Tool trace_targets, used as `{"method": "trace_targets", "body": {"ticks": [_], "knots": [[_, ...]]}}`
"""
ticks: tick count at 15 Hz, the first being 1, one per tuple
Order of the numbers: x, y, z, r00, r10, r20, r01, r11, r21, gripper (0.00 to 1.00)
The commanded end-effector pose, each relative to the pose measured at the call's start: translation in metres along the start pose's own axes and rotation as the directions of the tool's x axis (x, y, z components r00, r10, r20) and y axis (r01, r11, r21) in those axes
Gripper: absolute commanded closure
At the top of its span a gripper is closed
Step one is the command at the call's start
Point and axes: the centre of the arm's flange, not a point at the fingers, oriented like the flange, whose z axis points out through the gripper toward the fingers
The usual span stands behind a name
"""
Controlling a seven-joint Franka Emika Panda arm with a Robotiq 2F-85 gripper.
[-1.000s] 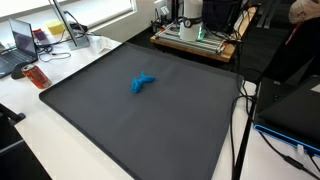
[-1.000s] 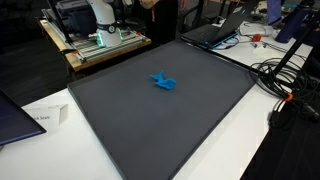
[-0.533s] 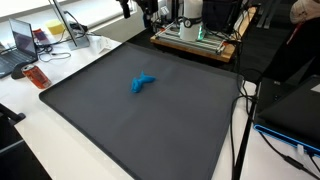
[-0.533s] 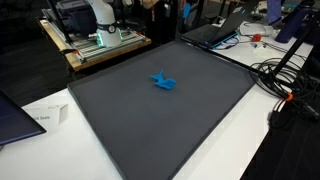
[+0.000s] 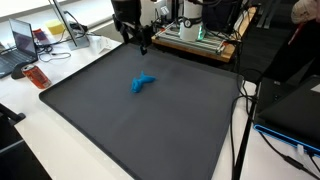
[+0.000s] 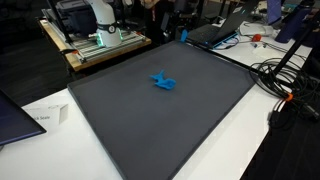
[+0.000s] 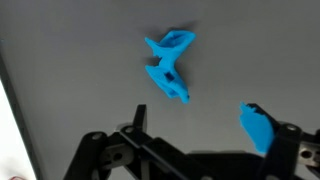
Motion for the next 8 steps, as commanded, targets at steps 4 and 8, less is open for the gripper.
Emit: {"method": "trace_targets", "body": {"ticks": [4,8], "knots": [[0.046,0.008,0.045,0.996,0.015,0.092,-0.014,1.000,-0.005,0.00],[0.070,0.004,0.063,0.987,0.003,0.158,0.000,1.000,-0.019,0.00]]}}
